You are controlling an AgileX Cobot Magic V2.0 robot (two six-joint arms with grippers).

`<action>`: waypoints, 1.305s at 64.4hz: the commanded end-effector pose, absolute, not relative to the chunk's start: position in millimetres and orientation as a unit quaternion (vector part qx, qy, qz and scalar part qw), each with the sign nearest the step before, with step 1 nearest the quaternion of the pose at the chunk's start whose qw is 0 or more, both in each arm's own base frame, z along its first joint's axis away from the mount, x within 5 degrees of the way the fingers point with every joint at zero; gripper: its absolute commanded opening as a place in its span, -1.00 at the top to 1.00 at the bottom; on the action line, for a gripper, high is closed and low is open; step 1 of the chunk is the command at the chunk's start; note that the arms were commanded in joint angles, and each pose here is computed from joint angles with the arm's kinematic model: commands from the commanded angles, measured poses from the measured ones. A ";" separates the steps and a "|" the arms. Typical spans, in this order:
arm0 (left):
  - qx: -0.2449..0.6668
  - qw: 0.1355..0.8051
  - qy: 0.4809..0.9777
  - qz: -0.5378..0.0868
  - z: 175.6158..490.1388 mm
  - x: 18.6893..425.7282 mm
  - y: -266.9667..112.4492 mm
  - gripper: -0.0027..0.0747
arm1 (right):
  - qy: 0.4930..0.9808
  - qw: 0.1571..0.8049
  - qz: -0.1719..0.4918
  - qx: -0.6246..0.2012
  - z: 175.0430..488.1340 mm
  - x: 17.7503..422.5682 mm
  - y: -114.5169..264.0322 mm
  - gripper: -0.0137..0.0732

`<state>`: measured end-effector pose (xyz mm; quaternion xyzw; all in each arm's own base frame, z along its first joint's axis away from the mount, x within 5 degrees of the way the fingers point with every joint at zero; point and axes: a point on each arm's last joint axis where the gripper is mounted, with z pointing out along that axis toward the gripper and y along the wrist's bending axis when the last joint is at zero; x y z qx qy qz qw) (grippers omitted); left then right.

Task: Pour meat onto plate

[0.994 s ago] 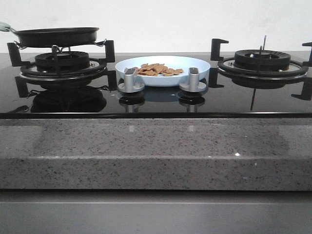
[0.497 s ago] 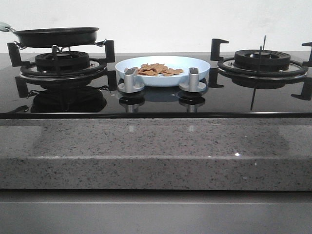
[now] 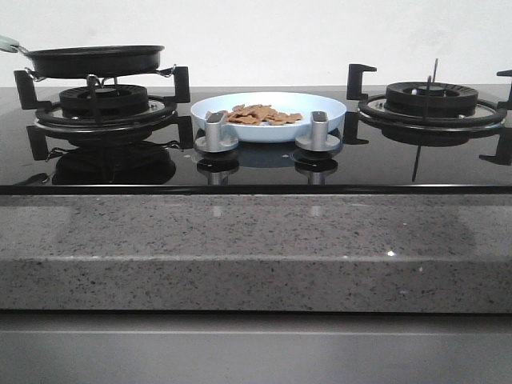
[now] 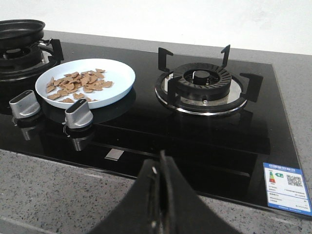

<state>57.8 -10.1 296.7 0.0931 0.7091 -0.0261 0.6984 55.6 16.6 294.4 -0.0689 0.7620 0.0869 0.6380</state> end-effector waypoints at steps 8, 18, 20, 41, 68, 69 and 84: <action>0.067 0.736 0.674 -0.020 276.9 43.3 -5.8 0.98 | 0.733 0.672 0.079 -0.065 308.4 56.6 15.0 0.82; 0.014 0.719 0.695 0.009 241.3 46.5 -1.0 0.98 | 0.734 0.671 0.079 -0.065 308.1 56.8 15.1 0.82; 0.006 0.712 0.702 0.011 235.3 48.0 -0.4 0.98 | 0.734 0.671 0.079 -0.065 308.1 56.8 15.1 0.82; -0.028 0.690 0.723 -0.007 197.9 55.0 0.8 0.98 | 0.734 0.671 0.079 -0.066 308.1 56.7 15.1 0.82; -0.024 0.694 0.719 -0.002 199.0 55.2 1.1 0.98 | 0.735 0.670 0.079 -0.066 307.8 56.7 15.2 0.82; -0.024 0.694 0.719 -0.002 199.0 55.2 1.1 0.98 | 0.735 0.670 0.079 -0.066 307.8 56.7 15.2 0.82; -0.024 0.694 0.719 -0.002 199.0 55.2 1.1 0.98 | 0.735 0.670 0.079 -0.066 307.8 56.7 15.2 0.82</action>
